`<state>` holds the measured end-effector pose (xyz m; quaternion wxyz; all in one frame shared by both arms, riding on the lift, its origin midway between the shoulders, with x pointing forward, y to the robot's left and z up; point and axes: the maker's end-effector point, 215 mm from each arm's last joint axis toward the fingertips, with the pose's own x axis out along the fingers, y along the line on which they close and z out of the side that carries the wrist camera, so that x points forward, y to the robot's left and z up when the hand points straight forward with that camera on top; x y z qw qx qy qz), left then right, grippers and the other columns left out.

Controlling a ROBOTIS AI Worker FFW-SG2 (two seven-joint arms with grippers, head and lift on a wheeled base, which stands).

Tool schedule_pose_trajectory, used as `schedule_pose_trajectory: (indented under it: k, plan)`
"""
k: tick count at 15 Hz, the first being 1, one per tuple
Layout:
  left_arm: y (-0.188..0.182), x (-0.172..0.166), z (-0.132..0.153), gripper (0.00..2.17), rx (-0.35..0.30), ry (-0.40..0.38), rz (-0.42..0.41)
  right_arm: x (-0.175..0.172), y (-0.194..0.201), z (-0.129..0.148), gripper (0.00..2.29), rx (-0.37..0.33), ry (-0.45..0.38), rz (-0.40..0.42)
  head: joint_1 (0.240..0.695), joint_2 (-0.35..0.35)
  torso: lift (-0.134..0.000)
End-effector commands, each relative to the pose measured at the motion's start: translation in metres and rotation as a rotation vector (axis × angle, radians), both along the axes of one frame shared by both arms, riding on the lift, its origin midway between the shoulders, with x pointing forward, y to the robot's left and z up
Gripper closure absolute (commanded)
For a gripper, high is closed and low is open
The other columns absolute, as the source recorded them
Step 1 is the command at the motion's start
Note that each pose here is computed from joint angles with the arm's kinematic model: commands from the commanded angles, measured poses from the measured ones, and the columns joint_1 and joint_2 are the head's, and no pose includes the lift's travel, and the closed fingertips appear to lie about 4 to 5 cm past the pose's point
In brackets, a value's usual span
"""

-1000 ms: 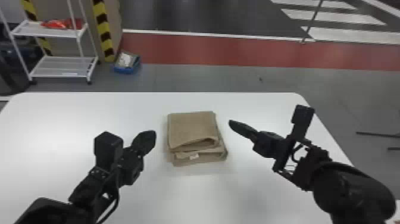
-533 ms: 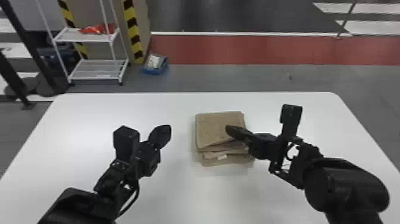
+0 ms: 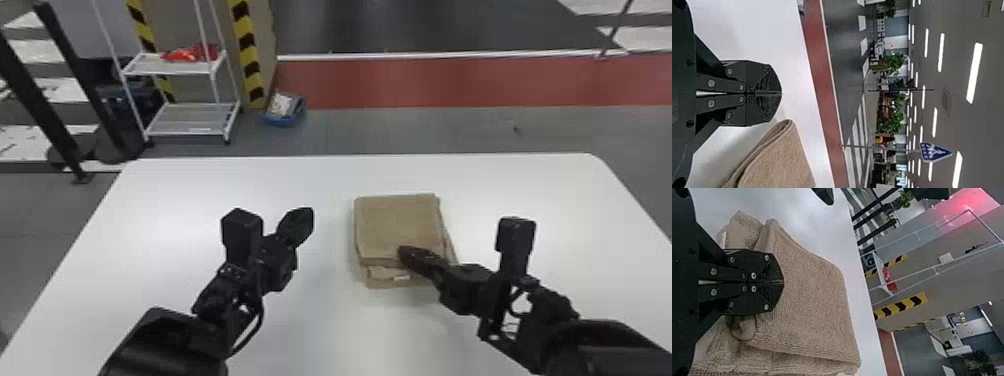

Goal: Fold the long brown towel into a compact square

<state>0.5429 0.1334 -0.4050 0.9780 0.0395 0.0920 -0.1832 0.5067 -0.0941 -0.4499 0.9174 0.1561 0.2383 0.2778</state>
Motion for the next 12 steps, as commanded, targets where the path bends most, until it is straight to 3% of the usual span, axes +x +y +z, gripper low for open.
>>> schedule_pose_trajectory:
  k: [1,3,5,6,7,8,9,12]
  plan:
    - [-0.008,-0.002,-0.001,1.58,-0.001,0.005,-0.011,-0.001,-0.016,0.017,1.87,0.008,-0.034,-0.031,0.695,0.043,-0.118]
    - [-0.009,-0.002,0.002,1.58,-0.002,0.0,-0.01,0.001,-0.029,0.041,1.46,0.023,-0.073,-0.056,0.695,0.026,-0.118]
    - [-0.004,0.0,0.007,1.57,-0.009,-0.008,0.019,0.002,-0.047,0.071,0.5,0.013,-0.126,-0.09,0.695,0.011,-0.118]
    - [0.0,0.003,0.013,1.38,-0.018,-0.022,0.046,0.001,-0.062,0.083,0.0,-0.012,-0.147,-0.114,0.695,0.004,-0.118]
    - [0.005,0.004,0.021,0.68,-0.03,-0.04,0.071,-0.002,-0.078,0.093,0.0,-0.037,-0.163,-0.146,0.695,-0.007,-0.118]
    - [0.01,0.005,0.028,0.11,-0.039,-0.059,0.094,-0.008,-0.097,0.104,0.0,-0.059,-0.179,-0.177,0.695,-0.016,-0.118]
    - [0.014,0.005,0.036,0.0,-0.056,-0.083,0.107,-0.016,-0.114,0.114,0.04,-0.072,-0.194,-0.204,0.695,-0.026,-0.118]
    - [0.015,-0.002,0.068,0.03,-0.111,-0.194,0.124,-0.042,-0.145,0.138,0.04,-0.114,-0.26,-0.261,0.695,-0.062,-0.118]
